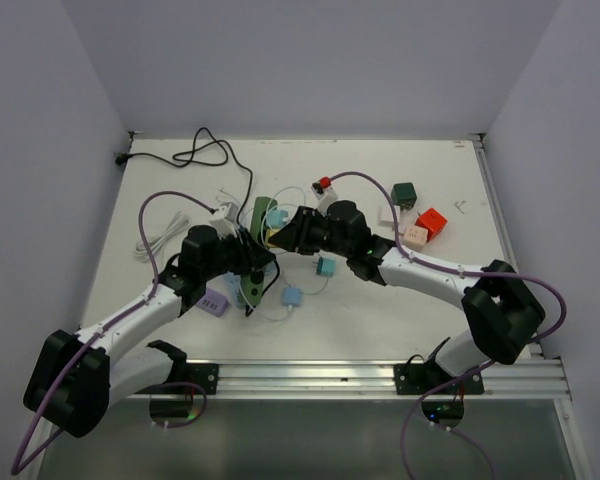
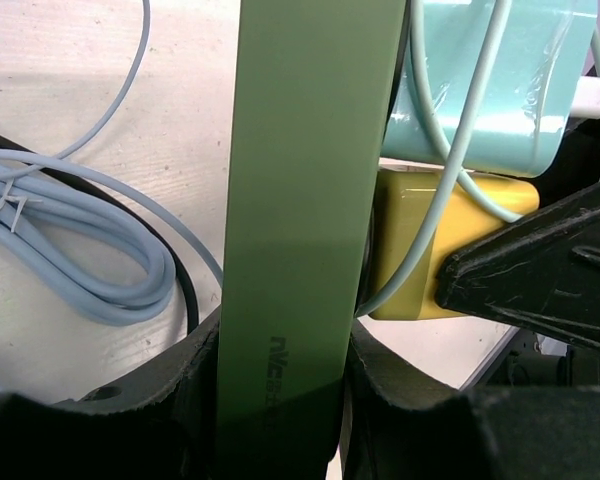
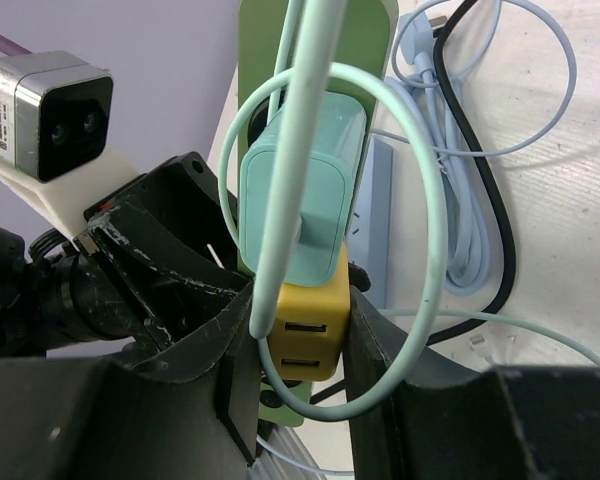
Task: Pull the plug off the socket
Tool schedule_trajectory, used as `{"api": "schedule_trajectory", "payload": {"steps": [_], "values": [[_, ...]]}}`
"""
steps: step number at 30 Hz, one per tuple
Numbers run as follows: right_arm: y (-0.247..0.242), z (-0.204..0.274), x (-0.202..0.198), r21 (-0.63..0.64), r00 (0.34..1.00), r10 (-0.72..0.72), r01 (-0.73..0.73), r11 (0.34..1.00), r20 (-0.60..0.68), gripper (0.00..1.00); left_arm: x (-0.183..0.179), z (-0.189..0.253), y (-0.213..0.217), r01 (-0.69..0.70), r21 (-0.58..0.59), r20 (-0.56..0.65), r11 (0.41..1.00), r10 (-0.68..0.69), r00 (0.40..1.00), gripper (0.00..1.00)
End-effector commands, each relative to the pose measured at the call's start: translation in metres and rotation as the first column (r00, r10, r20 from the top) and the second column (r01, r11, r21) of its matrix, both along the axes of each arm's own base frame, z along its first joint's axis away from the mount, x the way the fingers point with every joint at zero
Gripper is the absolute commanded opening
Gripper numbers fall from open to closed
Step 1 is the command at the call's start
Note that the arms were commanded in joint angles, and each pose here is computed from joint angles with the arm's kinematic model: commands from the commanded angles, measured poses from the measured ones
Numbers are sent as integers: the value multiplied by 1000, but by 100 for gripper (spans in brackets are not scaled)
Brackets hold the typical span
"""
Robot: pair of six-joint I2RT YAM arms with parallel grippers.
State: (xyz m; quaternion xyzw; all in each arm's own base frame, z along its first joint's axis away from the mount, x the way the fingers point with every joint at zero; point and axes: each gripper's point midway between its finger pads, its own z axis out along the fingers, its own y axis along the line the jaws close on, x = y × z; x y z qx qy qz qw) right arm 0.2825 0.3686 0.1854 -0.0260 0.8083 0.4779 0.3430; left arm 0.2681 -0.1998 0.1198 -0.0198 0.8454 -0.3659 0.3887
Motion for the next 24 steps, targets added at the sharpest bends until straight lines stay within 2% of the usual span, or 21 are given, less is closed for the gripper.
{"api": "schedule_trajectory", "payload": {"steps": [1, 10, 15, 24], "values": [[-46, 27, 33, -2, 982, -168, 169, 986, 89, 0, 22, -60, 113, -458, 301, -71, 836, 499, 864, 0], [-47, 28, 35, 2, 980, -187, 187, 982, 73, 0, 22, -51, 131, -511, 355, -16, 783, 551, 834, 0], [-44, 23, 35, -8, 982, -179, 180, 984, 60, 0, 23, -52, 127, -501, 338, -18, 796, 538, 843, 0], [-48, -34, 31, -141, 987, -155, 149, 979, -34, 0, 27, -41, 109, -441, 275, 1, 854, 458, 889, 0]]}}
